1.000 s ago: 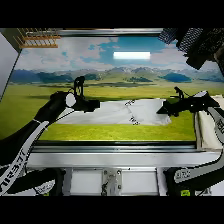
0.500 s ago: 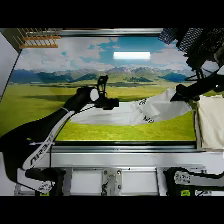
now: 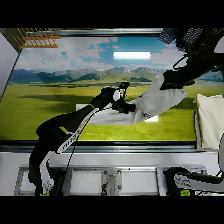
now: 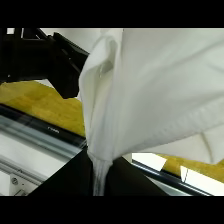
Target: Fold the clothes and pants, and hang the long-sleeved shirts on hangers.
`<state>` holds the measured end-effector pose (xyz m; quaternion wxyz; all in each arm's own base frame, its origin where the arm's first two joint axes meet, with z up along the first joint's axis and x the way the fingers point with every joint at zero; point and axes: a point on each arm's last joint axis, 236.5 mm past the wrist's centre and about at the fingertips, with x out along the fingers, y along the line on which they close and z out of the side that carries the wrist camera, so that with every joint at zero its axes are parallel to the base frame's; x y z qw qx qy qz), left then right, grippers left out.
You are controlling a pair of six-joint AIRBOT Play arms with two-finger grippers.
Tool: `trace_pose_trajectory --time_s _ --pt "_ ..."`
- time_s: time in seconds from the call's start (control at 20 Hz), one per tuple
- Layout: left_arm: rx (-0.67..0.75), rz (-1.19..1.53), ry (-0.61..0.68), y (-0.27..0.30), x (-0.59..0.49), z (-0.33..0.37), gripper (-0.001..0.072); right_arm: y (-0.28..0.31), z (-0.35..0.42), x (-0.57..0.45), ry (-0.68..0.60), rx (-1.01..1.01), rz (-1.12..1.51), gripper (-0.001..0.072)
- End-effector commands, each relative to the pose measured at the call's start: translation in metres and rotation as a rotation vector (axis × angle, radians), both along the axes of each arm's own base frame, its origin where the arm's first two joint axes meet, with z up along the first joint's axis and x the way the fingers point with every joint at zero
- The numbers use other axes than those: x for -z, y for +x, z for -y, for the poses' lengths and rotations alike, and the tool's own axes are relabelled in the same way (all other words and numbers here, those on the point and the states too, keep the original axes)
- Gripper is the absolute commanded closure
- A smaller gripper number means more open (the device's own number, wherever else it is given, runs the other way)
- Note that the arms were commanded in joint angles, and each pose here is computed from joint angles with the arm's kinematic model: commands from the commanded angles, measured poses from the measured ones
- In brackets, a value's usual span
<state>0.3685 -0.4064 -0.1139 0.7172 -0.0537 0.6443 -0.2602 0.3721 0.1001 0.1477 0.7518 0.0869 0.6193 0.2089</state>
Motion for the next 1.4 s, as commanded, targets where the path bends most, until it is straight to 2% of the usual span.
trace_pose_trajectory --time_s 0.0,0.15,0.35,0.65,0.9,1.25,1.3,1.35 --pt "0.015 -0.024 -0.015 -0.004 0.003 0.013 0.0703 -0.006 -0.022 -0.007 -0.025 -0.044 0.017 0.0697" --pt "0.001 -0.009 -0.024 0.005 -0.007 0.008 0.0703 -0.009 -0.035 -0.008 -0.024 -0.076 0.022 0.0698" --pt "-0.080 0.060 -0.062 0.046 -0.048 -0.024 0.0703 -0.013 -0.050 -0.008 -0.021 -0.116 0.029 0.0697" --pt "-0.222 0.198 -0.108 0.112 -0.132 -0.122 0.0703 -0.014 -0.091 -0.010 0.002 -0.189 0.083 0.0697" --pt "-0.357 0.303 -0.120 0.139 -0.199 -0.214 0.0703 -0.015 -0.162 0.005 0.068 -0.283 0.110 0.0698" --pt "-0.485 0.400 -0.097 0.134 -0.263 -0.316 0.0703 -0.018 -0.307 0.083 0.176 -0.395 0.138 0.0693" --pt "-0.506 0.416 -0.096 0.133 -0.272 -0.327 0.0703 -0.016 -0.333 0.100 0.207 -0.391 0.154 0.0659" --pt "-0.524 0.431 -0.096 0.131 -0.280 -0.337 0.0703 -0.015 -0.361 0.112 0.254 -0.375 0.171 0.0531"
